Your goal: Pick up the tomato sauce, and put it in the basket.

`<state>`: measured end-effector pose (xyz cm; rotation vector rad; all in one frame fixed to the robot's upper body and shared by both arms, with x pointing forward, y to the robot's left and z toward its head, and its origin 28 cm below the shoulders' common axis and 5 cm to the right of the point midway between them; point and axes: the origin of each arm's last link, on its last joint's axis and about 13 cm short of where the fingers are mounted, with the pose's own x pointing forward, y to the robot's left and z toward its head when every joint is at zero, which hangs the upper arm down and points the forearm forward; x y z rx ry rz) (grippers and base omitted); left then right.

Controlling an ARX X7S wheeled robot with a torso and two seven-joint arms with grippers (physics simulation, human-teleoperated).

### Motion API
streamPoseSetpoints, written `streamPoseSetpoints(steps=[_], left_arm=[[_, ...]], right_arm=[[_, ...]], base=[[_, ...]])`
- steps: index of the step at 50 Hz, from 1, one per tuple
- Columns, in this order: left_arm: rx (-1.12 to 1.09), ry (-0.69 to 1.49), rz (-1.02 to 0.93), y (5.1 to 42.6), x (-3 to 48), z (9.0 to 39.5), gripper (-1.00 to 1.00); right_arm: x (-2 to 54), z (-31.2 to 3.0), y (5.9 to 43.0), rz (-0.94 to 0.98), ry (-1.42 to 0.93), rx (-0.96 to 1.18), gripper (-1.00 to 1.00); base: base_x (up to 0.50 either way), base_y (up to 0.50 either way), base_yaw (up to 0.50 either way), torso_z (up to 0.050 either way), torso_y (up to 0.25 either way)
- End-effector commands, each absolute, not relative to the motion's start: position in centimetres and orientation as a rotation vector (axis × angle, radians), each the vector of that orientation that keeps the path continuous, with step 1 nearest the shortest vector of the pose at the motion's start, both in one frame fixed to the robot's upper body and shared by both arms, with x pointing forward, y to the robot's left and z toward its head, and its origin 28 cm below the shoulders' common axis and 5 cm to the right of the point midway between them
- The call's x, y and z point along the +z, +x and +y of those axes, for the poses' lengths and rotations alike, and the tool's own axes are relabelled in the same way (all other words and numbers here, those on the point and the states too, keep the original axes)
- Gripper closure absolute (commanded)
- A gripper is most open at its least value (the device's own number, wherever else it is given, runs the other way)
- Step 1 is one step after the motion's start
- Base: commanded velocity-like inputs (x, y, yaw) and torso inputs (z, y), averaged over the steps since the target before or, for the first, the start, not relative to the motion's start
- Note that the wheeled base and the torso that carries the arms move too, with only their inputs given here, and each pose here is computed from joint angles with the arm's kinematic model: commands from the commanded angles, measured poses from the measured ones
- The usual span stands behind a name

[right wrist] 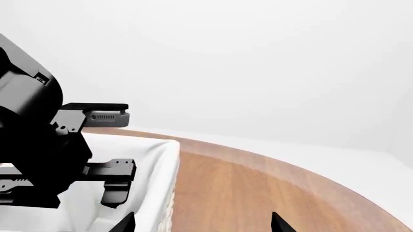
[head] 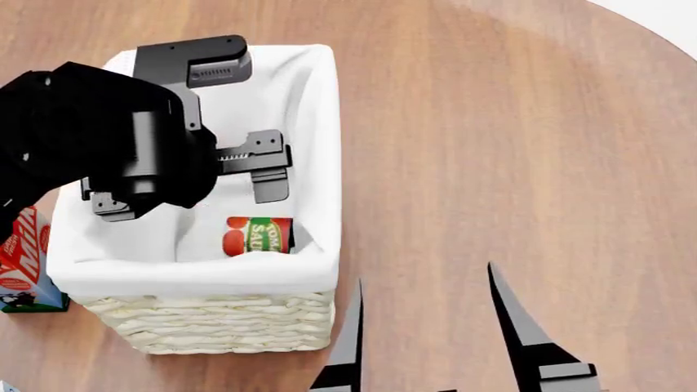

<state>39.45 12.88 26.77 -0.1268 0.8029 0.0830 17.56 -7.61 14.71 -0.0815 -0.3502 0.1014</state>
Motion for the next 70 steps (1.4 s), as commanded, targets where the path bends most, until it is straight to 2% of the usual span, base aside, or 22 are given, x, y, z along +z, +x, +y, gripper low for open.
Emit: streamPoseSetpoints(steps=[1, 19, 34, 42, 53, 60, 70], left_arm=[[0.083, -0.136, 0.794, 39.5, 27.1, 13.0, -1.00], [0.053, -0.132, 0.691, 38.7, 31.2, 13.5, -1.00], [0.045, -0.045, 0.400, 35.0, 36.0, 13.7, -1.00], [0.056, -0.021, 0.230, 32.7, 36.9, 14.2, -1.00], [-0.010, 0.051, 0.022, 29.5, 33.6, 14.8, -1.00], [-0.055, 0.008, -0.201, 26.4, 31.7, 15.5, -1.00], [-0.046, 0.028, -0.309, 23.2, 28.1, 16.2, -1.00]], right_arm=[[14.7, -7.6, 17.6, -0.349, -0.082, 0.103, -1.00], [14.7, -7.4, 17.6, -0.346, -0.087, 0.107, -1.00], [14.6, -7.5, 17.6, -0.344, -0.092, 0.104, -1.00], [14.7, -7.5, 17.5, -0.346, -0.093, 0.102, -1.00], [14.6, -7.4, 17.5, -0.342, -0.097, 0.104, -1.00], [14.6, -7.4, 17.5, -0.341, -0.101, 0.104, -1.00], [14.7, -7.5, 17.5, -0.345, -0.102, 0.098, -1.00]], base=[[0.00, 0.00, 0.00, 0.000, 0.000], [0.00, 0.00, 0.00, 0.000, 0.001], [0.00, 0.00, 0.00, 0.000, 0.000], [0.00, 0.00, 0.00, 0.000, 0.000], [0.00, 0.00, 0.00, 0.000, 0.000], [0.00, 0.00, 0.00, 0.000, 0.000], [0.00, 0.00, 0.00, 0.000, 0.000]])
